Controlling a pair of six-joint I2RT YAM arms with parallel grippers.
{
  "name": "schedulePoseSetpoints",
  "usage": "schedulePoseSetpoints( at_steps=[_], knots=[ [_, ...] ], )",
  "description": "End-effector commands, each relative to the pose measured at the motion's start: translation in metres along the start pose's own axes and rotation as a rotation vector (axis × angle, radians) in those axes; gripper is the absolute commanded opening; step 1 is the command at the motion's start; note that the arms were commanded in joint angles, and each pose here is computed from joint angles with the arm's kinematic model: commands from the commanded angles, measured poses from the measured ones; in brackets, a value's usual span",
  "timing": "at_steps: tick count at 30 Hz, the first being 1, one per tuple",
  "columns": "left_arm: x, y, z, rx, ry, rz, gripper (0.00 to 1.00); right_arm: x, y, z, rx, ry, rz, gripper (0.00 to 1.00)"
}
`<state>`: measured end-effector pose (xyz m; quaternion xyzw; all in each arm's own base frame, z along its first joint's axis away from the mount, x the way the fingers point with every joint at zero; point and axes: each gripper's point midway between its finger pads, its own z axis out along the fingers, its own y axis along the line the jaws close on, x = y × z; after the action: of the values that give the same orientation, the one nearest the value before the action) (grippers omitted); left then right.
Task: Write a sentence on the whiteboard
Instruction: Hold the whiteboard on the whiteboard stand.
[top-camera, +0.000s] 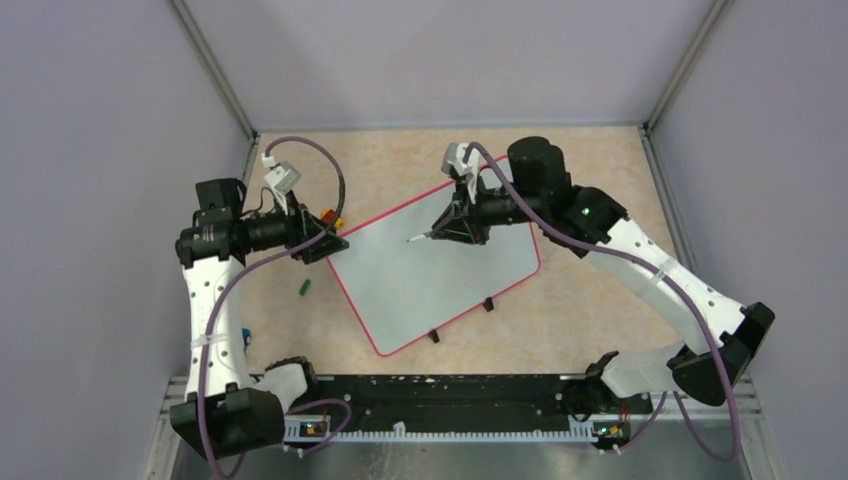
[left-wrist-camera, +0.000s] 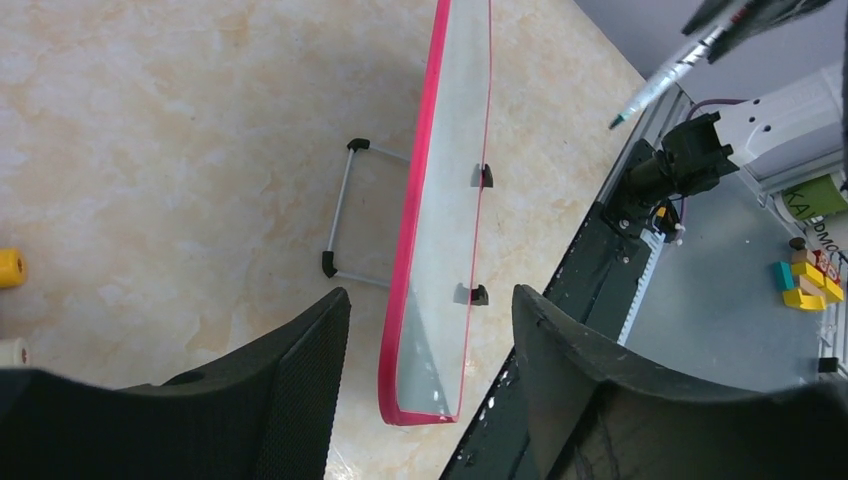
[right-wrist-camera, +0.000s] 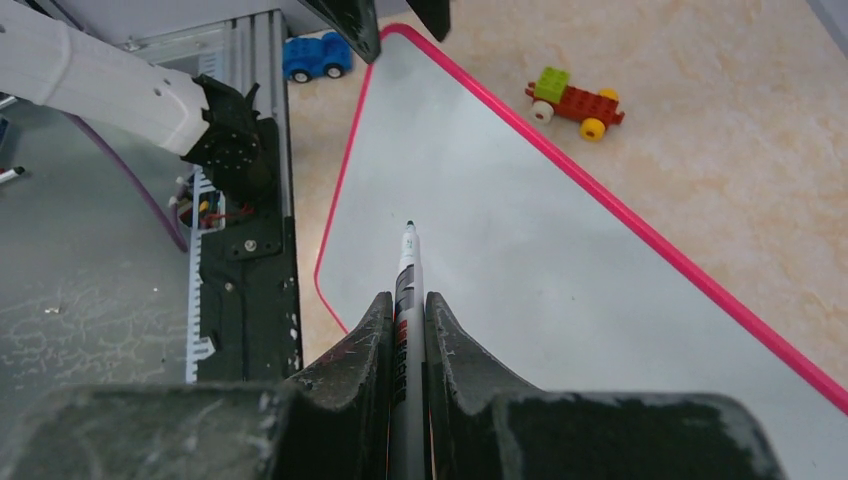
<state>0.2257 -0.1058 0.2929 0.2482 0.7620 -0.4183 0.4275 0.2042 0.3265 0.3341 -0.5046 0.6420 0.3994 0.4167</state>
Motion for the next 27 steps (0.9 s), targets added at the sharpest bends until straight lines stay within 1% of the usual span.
schedulePoseSetpoints(
  at_steps=[1, 3, 6, 9, 11, 13, 16, 19, 21, 22, 25, 27],
  knots=[
    [0.002, -0.001, 0.001, 0.001, 0.014, 0.02, 0.61, -0.034, 0.015, 0.015, -0.009, -0.111, -0.096, 0.0],
    [0.005, 0.0, 0.003, -0.001, 0.028, 0.019, 0.54, -0.039, 0.016, 0.023, 0.007, -0.124, -0.105, 0.0],
    [0.005, -0.002, 0.009, 0.018, 0.043, 0.027, 0.47, -0.045, 0.027, 0.029, -0.021, -0.159, -0.113, 0.0],
    [-0.001, 0.005, 0.013, 0.01, 0.042, 0.009, 0.35, -0.047, 0.033, 0.033, -0.028, -0.168, -0.128, 0.0],
    [-0.003, 0.011, 0.015, 0.006, 0.046, -0.002, 0.27, -0.045, 0.034, 0.037, -0.029, -0.159, -0.141, 0.0],
    [-0.005, 0.014, 0.016, 0.009, 0.048, -0.011, 0.21, -0.042, 0.037, 0.042, -0.037, -0.147, -0.158, 0.0],
    [-0.005, 0.016, 0.018, 0.017, 0.049, -0.019, 0.16, -0.037, 0.045, 0.052, -0.058, -0.121, -0.192, 0.0],
    [-0.007, 0.016, 0.018, 0.017, 0.046, -0.013, 0.14, -0.035, 0.055, 0.062, -0.084, -0.088, -0.246, 0.0],
    [-0.006, 0.015, 0.017, 0.016, 0.045, -0.012, 0.15, -0.032, 0.059, 0.071, -0.089, -0.068, -0.267, 0.0],
    [-0.006, 0.014, 0.017, 0.017, 0.044, -0.008, 0.16, -0.03, 0.06, 0.076, -0.087, -0.064, -0.271, 0.0],
    [-0.004, 0.015, 0.016, -0.003, 0.046, 0.0, 0.24, -0.03, 0.061, 0.084, -0.072, -0.075, -0.265, 0.0],
    [-0.004, 0.014, 0.015, -0.009, 0.043, 0.003, 0.27, -0.033, 0.06, 0.086, -0.064, -0.083, -0.263, 0.0]
  ],
)
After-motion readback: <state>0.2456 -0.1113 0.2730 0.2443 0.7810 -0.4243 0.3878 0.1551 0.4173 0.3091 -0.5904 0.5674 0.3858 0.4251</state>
